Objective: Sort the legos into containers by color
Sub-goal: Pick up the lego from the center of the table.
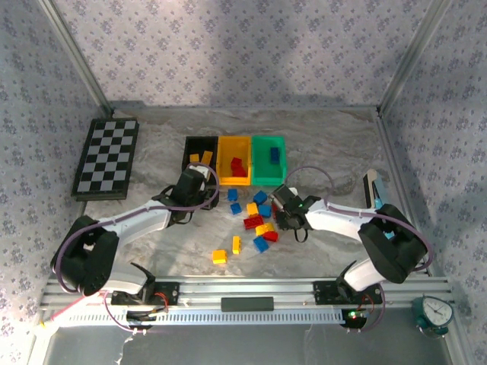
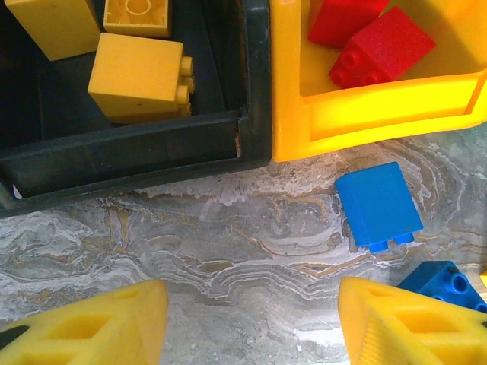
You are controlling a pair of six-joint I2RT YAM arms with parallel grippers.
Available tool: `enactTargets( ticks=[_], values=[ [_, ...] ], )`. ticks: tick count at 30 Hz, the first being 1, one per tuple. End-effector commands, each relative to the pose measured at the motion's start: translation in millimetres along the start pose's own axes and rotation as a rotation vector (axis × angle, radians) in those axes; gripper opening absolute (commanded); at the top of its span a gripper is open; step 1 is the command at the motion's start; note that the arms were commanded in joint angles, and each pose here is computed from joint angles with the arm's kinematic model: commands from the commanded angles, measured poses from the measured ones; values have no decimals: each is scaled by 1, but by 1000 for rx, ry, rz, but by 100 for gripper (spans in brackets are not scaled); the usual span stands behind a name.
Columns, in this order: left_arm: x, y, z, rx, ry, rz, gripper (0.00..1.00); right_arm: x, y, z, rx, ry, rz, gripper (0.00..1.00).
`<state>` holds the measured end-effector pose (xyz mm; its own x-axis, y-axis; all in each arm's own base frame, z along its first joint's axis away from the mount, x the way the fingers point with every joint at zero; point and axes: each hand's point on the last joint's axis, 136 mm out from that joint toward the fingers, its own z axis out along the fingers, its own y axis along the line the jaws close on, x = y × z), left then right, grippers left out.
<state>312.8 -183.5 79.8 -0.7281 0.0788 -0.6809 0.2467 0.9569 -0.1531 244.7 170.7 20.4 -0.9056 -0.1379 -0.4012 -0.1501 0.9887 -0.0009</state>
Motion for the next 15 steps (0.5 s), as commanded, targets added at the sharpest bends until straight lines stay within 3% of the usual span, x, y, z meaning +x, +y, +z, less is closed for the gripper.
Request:
enactTargets(
  ticks=[1,7,15],
  values=[
    [-9,-2,-5,20,-29,6,60,-12,5,-12,-18,-47,10,33],
    [-9,-3,-5,23,-25,2,60,-34,5,-34,-21,-116,4,30],
    [-8,-7,-5,49,-17,-9,60,-99,8,-53,-78,-216,4,30]
  ],
)
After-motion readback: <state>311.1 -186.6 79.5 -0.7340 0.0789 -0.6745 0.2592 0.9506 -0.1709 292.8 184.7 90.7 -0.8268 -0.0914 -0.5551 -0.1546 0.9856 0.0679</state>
